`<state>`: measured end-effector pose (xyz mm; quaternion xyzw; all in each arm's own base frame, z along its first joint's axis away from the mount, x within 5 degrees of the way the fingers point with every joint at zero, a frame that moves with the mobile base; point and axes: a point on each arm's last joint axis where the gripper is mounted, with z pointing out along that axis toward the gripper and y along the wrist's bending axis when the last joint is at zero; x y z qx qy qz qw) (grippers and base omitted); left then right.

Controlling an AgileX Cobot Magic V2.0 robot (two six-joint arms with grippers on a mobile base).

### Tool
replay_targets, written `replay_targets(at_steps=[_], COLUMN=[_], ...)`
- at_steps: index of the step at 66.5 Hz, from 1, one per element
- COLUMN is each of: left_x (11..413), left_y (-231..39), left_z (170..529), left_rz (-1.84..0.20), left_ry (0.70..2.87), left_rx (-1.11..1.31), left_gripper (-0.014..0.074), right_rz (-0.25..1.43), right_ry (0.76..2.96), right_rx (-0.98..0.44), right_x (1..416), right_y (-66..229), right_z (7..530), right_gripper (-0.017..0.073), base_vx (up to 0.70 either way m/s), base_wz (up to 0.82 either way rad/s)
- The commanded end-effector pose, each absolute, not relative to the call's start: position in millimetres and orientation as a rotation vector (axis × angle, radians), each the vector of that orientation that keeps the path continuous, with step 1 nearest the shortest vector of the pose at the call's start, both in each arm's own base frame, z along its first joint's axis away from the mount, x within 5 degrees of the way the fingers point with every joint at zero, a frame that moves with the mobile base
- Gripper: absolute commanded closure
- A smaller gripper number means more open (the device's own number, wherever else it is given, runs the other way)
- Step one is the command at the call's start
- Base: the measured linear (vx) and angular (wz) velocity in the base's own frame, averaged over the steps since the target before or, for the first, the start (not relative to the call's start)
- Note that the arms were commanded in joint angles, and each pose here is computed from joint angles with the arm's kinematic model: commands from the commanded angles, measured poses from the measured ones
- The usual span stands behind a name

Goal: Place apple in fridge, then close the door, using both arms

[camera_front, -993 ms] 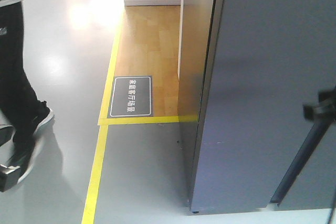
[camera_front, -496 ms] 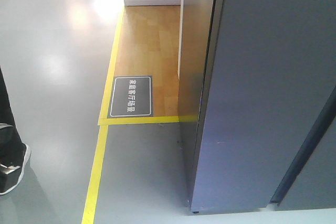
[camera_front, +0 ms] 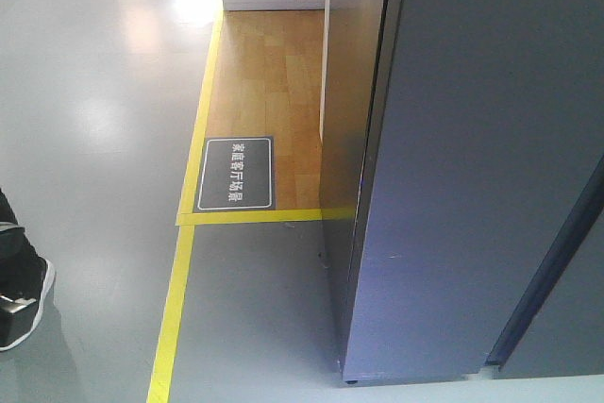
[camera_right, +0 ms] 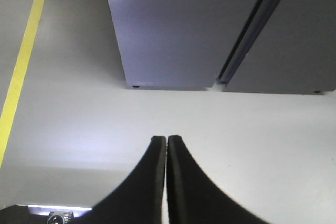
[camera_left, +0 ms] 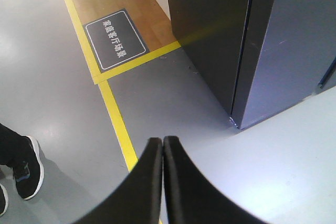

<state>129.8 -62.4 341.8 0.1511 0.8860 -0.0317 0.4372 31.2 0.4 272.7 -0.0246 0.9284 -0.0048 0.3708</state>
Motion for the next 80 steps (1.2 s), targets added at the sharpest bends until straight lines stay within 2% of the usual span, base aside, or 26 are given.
replay_targets(at_steps=[1,62,80], left_x=[132,132,113], left_y=[-64,-64,-48], left_z=[354,354,364], left_rz=[-0.103,-0.103,-0.187], left_ry=[2.129,2.127,2.013], left_rx=[0.369,0.370,0.302], left_gripper=[0.0600,0.0600,0.0600], right_rz=[-0.026,-0.023,-0.023], right_ry=[2.302,2.299,2.299], right_rx=[-0.057,-0.057,-0.057], right_x=[32,30,30], right_y=[0,0,0], right_z=[283,283,283], right_gripper=[0.0562,0.0562,0.0562], base_vx=[0.00,0.00,0.00], base_wz=[0.00,0.00,0.00])
